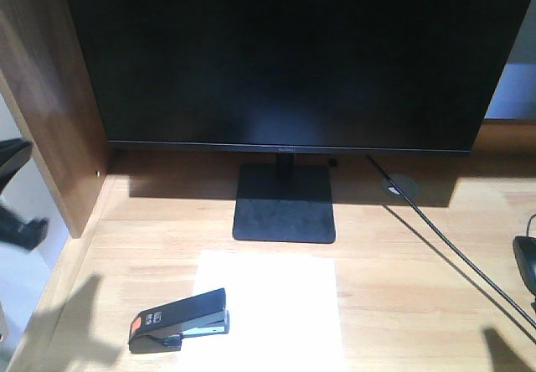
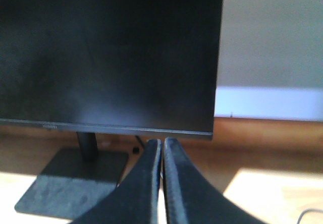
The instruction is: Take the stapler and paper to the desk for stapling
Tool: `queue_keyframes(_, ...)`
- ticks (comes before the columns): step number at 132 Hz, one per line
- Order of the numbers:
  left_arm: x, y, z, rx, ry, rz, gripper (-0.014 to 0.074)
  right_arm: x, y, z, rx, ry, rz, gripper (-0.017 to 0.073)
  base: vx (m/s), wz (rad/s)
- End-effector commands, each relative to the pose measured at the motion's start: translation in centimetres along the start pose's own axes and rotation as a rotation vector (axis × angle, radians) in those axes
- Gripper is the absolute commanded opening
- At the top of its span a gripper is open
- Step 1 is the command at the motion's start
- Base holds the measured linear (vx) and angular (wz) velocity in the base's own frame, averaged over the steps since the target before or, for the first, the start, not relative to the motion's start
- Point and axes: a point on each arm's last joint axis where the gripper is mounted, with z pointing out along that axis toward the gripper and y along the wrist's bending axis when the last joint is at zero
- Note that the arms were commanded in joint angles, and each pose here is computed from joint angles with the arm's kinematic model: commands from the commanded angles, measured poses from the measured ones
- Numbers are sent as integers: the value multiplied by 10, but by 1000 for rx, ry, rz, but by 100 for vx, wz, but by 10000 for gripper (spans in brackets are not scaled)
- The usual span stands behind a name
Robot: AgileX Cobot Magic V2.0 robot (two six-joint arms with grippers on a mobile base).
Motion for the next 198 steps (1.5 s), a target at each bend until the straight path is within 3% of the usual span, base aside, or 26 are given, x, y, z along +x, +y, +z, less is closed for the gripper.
queue_keyframes(1, -7, 2, -21, -42, -148, -7, -6, -4, 1, -11, -38, -86, -28, -7, 0, 0)
queue_keyframes(34, 21, -7, -61, -69, -243, -6, -6, 24, -2, -27, -39, -124, -20, -7, 0, 0)
queue_keyframes(64, 40, -12, -83, -84, -300, -6, -6, 25, -2, -28, -37, -132, -26, -7, 0, 0)
queue_keyframes(95, 42, -13, -86, -83, -300, -5, -6, 25, -2, -28, -42, -130, -2, -7, 0, 0)
queue_keyframes(198, 45, -14, -84, -76, -276, -5, -6, 25, -2, -28, -40, -130, -7, -7, 0, 0)
